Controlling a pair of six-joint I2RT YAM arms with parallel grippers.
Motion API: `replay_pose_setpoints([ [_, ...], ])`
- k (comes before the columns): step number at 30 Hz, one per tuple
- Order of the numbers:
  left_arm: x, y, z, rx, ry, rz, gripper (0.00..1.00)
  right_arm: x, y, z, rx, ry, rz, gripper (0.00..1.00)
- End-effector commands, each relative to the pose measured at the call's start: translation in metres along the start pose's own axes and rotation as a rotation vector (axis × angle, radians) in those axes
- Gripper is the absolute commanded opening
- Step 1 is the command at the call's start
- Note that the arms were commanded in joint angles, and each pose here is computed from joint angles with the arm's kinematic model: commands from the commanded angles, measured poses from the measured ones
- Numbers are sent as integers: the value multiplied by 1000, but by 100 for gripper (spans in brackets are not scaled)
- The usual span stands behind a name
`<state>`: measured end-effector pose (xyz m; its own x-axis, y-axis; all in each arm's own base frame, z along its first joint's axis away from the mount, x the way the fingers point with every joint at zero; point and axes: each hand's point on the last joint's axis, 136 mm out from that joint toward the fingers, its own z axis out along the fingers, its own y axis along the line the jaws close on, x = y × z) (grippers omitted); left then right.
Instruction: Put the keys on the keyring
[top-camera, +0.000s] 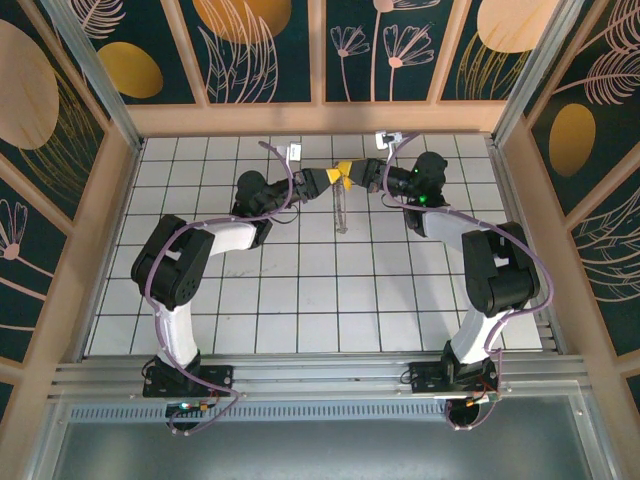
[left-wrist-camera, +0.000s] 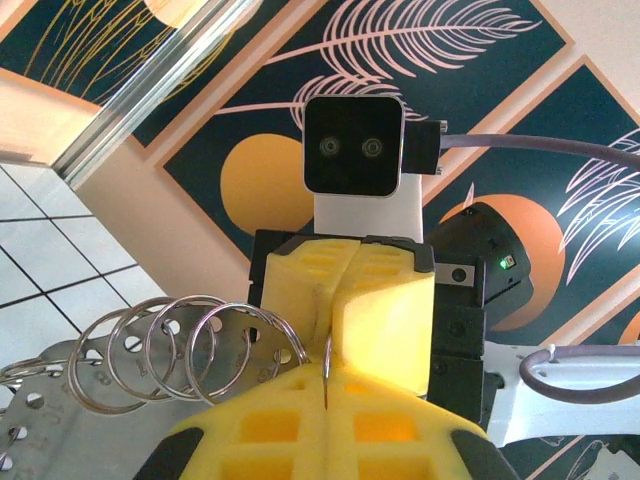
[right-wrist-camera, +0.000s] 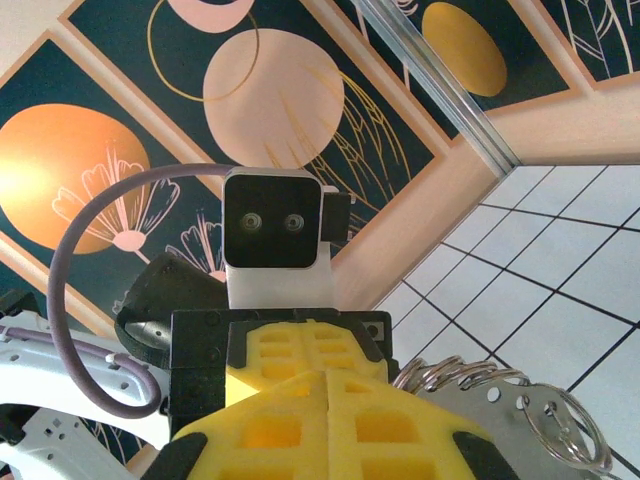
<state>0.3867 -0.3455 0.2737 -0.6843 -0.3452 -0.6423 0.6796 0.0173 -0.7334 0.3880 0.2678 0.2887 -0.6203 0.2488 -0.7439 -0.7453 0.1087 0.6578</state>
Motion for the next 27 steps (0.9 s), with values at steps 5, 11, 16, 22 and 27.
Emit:
replay_pose_setpoints([
  [5, 0, -33, 2, 94, -9, 77, 0, -13, 24, -24, 13, -66, -71, 41],
  [11, 2, -42, 3, 118, 23, 90, 0, -4, 26, -44, 53, -92, -87, 42],
  [16, 3, -48, 3, 129, 50, 99, 0, 12, 30, -51, 50, -86, -95, 43],
  [22, 4, -53, 4, 133, 68, 107, 0, 27, 33, -44, 23, -63, -103, 44],
  [27, 4, -54, 5, 131, 71, 108, 0, 33, 37, -33, -5, -45, -105, 43],
])
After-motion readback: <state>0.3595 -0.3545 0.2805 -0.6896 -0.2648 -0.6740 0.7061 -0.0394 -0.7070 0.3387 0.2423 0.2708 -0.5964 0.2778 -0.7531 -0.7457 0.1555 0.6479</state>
